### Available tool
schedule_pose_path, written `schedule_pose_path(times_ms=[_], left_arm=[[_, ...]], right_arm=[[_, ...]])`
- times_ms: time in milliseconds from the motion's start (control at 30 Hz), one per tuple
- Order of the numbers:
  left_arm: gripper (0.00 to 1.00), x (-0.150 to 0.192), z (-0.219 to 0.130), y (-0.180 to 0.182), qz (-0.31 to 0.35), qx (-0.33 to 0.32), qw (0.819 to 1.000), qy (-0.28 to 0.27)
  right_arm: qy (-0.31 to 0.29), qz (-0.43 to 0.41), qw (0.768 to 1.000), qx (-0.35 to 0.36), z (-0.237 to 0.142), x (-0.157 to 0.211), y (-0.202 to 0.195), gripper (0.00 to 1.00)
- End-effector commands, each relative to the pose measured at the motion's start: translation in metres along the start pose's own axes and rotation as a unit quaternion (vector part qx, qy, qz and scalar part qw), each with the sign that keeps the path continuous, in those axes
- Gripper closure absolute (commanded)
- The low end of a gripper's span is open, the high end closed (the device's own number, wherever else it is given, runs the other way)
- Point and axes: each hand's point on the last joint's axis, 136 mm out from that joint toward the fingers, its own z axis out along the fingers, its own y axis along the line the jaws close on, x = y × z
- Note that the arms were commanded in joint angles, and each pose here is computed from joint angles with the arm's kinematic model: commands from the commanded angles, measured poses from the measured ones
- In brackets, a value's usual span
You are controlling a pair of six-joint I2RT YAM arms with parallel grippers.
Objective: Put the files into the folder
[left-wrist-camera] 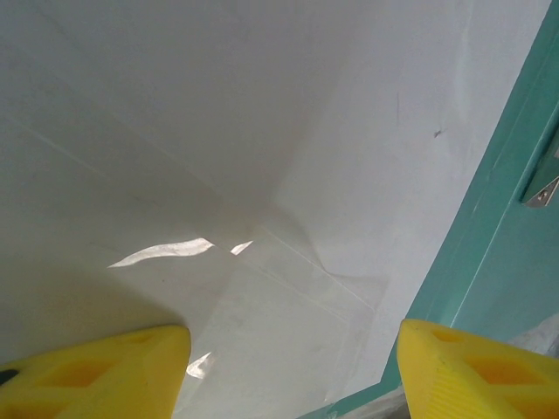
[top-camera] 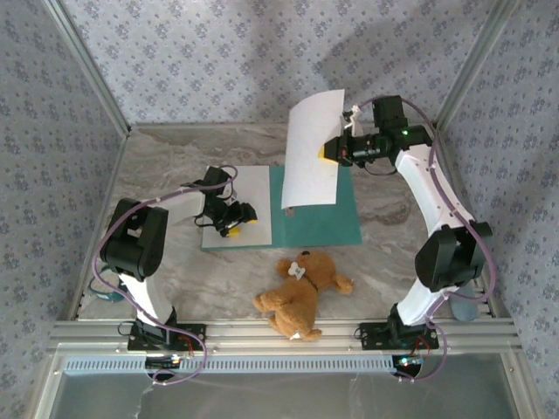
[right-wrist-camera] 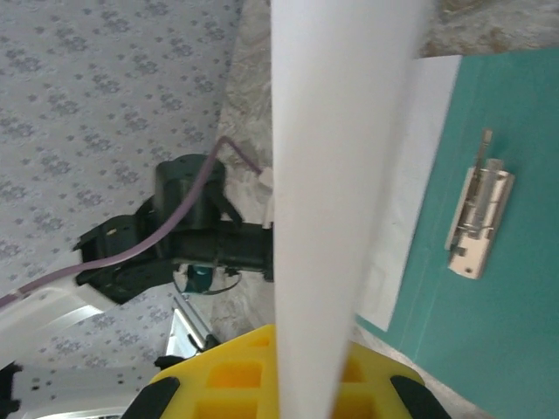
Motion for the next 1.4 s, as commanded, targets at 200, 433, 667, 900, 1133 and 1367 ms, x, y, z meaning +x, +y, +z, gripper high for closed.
schedule_pose_path(times_ms=[200, 433, 667, 900, 1133, 1367], left_arm=[[0.34, 0.007, 0.002, 0.04, -0.018, -0.083, 0.996, 0.012], [0.34, 0.008, -0.002, 0.04, -0.017, -0.085, 0.996, 0.013], [0.34, 0.009, -0.001, 0.042, -0.018, -0.087, 0.996, 0.013], [0.34, 0.009, -0.002, 0.041, -0.017, -0.088, 0.996, 0.012], [0.34, 0.009, -0.003, 0.04, -0.016, -0.087, 0.996, 0.012], [0.34, 0.009, 0.0, 0.042, -0.017, -0.089, 0.996, 0.017]], right_arm=[[0.067, 0.063, 0.992, 0.082, 0.051, 0.027, -0.132, 1.0], [0.114, 0.067, 0.98, 0.146, 0.065, 0.049, -0.183, 1.0], [0.127, 0.057, 0.975, 0.173, 0.059, 0.061, -0.2, 1.0], [0.136, 0.022, 0.975, 0.173, 0.055, 0.071, -0.208, 1.0], [0.118, 0.012, 0.982, 0.144, 0.059, 0.067, -0.206, 1.0], [0.11, -0.018, 0.985, 0.129, 0.064, 0.066, -0.201, 1.0]])
